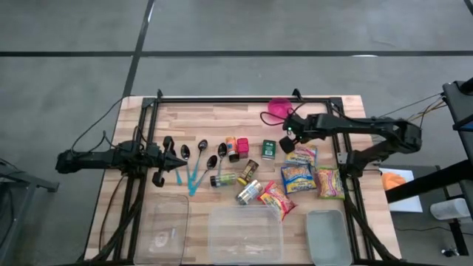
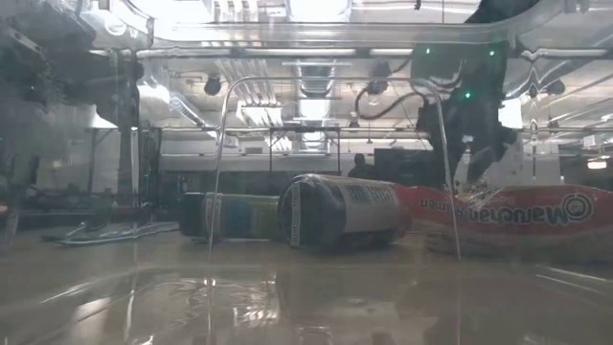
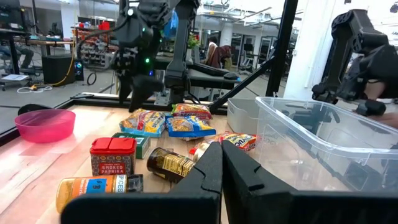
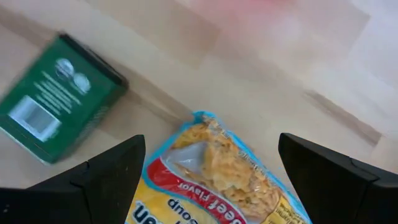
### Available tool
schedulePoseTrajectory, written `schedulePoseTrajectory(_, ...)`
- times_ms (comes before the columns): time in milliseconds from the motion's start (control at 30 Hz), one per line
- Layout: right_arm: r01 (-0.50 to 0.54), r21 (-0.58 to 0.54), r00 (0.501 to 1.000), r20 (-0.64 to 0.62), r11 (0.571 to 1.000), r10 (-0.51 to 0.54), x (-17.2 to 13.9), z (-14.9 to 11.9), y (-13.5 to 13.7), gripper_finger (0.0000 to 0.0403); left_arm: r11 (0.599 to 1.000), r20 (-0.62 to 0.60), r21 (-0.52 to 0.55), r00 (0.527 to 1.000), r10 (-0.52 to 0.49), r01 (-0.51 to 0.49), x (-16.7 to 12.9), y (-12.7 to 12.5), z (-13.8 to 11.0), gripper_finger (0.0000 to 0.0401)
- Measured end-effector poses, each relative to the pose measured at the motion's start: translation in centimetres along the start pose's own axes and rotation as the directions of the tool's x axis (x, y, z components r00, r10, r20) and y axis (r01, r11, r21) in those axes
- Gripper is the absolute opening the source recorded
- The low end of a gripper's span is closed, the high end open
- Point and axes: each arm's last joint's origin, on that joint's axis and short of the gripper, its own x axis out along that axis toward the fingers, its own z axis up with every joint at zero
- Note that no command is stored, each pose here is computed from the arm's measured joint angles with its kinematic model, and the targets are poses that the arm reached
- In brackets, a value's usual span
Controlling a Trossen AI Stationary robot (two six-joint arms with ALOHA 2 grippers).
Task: Pick & Place Food Item
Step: Put the light blue noodle pack into the white bin
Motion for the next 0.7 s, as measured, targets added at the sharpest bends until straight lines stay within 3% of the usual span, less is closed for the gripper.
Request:
schedulePoseTrajectory(500,0.037,-0.158,0.993,-0.101,0.987,-0.054,4.2,0.3,1.1,0.0366,1.0,0.0,0.0,1.0,0.0,0.0,0.0,0.0,0.0,0.0)
schedulePoseTrajectory(700,0.043,-0.167,0.988,-0.138,0.985,-0.066,5.1,0.2,1.3,0.0366,1.0,0.0,0.0,1.0,0.0,0.0,0.0,0.0,0.0,0.0)
